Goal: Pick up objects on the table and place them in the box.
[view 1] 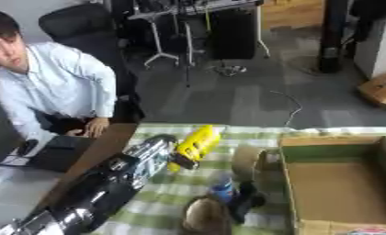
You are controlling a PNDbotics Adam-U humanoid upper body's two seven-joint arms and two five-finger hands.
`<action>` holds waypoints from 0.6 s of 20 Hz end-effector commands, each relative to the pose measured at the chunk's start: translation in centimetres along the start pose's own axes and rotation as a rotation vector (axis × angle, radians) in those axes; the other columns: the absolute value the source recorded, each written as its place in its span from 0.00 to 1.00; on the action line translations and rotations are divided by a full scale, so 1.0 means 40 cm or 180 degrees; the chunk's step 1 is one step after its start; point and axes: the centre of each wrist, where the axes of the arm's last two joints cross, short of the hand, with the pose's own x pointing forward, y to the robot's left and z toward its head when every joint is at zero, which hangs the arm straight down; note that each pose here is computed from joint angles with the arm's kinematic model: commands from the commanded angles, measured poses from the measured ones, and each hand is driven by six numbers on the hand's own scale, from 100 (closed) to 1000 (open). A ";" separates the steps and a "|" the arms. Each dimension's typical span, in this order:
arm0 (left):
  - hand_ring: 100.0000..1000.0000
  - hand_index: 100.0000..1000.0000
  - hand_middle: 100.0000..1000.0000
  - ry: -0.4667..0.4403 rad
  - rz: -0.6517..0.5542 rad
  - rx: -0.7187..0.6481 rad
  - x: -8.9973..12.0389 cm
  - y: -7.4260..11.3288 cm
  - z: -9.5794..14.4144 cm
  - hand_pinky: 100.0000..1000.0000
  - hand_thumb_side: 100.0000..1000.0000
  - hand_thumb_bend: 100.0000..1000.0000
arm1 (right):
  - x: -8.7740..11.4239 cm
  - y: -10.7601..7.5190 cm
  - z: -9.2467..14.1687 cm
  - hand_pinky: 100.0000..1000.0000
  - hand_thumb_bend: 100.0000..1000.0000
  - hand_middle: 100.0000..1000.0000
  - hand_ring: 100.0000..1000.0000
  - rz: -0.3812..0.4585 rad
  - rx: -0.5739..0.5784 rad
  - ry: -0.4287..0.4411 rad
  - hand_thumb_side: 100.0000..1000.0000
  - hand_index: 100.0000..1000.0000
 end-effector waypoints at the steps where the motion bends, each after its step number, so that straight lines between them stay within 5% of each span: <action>1: 0.42 0.41 0.23 0.0395 0.0339 -0.0179 -0.030 0.073 0.027 0.54 0.70 0.00 | 0.003 -0.010 -0.024 0.86 0.00 0.86 0.97 -0.0274 -0.0361 -0.0355 1.00 0.88; 12: 0.41 0.40 0.22 0.0075 0.0422 0.0249 -0.024 0.197 0.149 0.51 0.70 0.00 | 0.000 -0.019 -0.023 0.87 0.00 0.86 0.97 -0.0246 -0.0347 -0.0373 1.00 0.88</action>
